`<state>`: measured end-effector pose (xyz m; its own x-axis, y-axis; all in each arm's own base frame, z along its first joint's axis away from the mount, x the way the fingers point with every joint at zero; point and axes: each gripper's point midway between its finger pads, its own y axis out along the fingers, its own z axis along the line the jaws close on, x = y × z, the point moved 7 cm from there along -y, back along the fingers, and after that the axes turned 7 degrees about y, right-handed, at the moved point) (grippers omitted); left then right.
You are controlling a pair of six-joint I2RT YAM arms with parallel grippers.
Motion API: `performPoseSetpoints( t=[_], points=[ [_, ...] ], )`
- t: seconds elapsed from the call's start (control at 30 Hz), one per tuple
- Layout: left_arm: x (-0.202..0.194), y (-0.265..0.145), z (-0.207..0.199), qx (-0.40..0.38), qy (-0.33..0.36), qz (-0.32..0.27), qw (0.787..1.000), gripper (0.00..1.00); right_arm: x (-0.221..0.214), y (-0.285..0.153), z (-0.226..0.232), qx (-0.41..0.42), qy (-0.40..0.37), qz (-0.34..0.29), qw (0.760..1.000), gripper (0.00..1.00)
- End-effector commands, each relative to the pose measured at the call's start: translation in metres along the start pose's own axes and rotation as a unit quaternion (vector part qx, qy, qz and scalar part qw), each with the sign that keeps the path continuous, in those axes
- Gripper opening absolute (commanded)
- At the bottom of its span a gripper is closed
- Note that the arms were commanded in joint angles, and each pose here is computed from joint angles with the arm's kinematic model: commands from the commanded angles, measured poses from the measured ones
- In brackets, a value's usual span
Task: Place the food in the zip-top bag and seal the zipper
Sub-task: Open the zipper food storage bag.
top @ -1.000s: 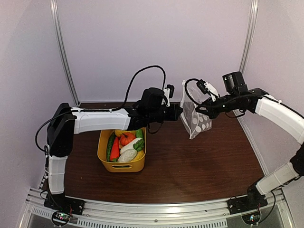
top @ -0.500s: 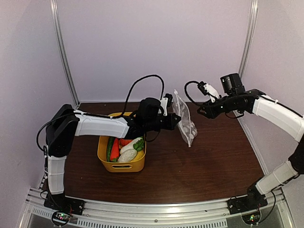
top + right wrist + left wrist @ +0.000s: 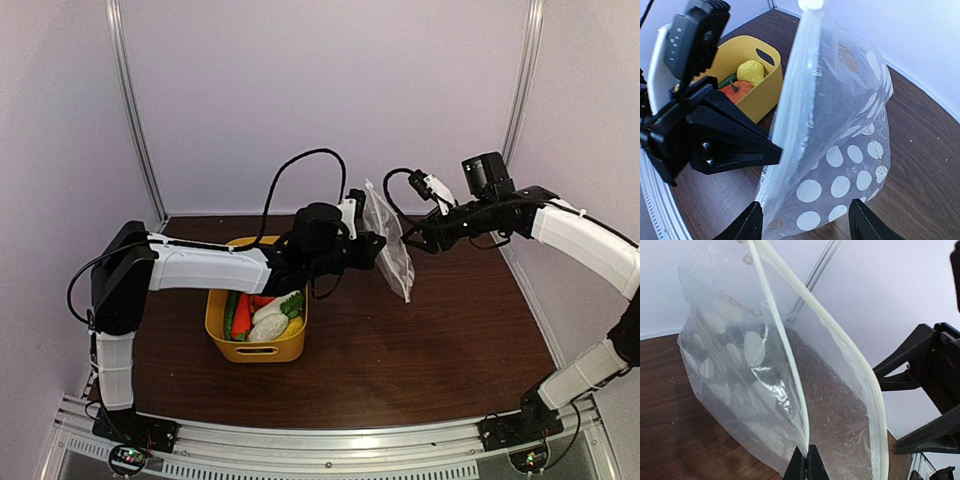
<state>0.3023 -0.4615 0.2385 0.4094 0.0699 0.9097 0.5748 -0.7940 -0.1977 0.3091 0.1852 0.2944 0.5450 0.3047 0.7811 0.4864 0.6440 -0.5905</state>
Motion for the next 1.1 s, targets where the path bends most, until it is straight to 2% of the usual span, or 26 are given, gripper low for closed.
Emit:
performPoseSetpoints(
  t=[0.0,0.17,0.27,0.4,0.5,0.6,0.63,0.67,0.7,0.93,1.07],
  points=[
    [0.02,-0.007,-0.001,0.008,-0.008,-0.038,0.999,0.0,0.004,-0.01,0.017,0.053,0.003,-0.018,0.998,0.61],
    [0.021,-0.008,0.0,0.012,-0.019,-0.047,0.999,0.0,-0.01,0.005,0.011,0.005,0.002,0.005,1.0,0.63],
    [0.025,-0.008,-0.004,-0.006,-0.031,-0.053,0.998,0.0,-0.015,0.016,0.007,-0.022,0.0,0.017,1.0,0.59],
    [0.028,-0.009,-0.007,-0.015,-0.038,-0.053,0.998,0.0,-0.008,0.019,-0.005,-0.077,0.012,0.009,0.997,0.44],
    [0.024,-0.01,-0.005,-0.012,-0.034,-0.047,0.998,0.0,-0.003,0.016,-0.015,-0.116,0.022,-0.004,0.993,0.29],
    [0.018,-0.01,-0.004,-0.016,-0.035,-0.038,0.999,0.0,0.001,0.012,-0.02,-0.127,0.029,-0.017,0.991,0.24],
    [0.014,-0.01,-0.004,-0.019,-0.037,-0.033,0.999,0.0,0.002,0.013,-0.02,-0.128,0.029,-0.019,0.991,0.17],
    [0.012,-0.011,-0.004,-0.022,-0.038,-0.03,0.999,0.0,0.004,0.013,-0.021,-0.128,0.027,-0.02,0.991,0.05],
    [0.009,-0.011,-0.003,-0.023,-0.041,-0.024,0.999,0.0,0.004,0.014,-0.024,-0.14,0.028,-0.017,0.99,0.0],
    [-0.026,-0.017,0.015,0.023,-0.082,0.037,0.996,0.0,0.016,-0.021,-0.056,-0.278,0.047,-0.06,0.958,0.0],
    [-0.034,-0.016,0.014,0.009,-0.092,0.043,0.995,0.0,0.012,-0.032,-0.056,-0.294,0.041,-0.071,0.952,0.0]
  ],
)
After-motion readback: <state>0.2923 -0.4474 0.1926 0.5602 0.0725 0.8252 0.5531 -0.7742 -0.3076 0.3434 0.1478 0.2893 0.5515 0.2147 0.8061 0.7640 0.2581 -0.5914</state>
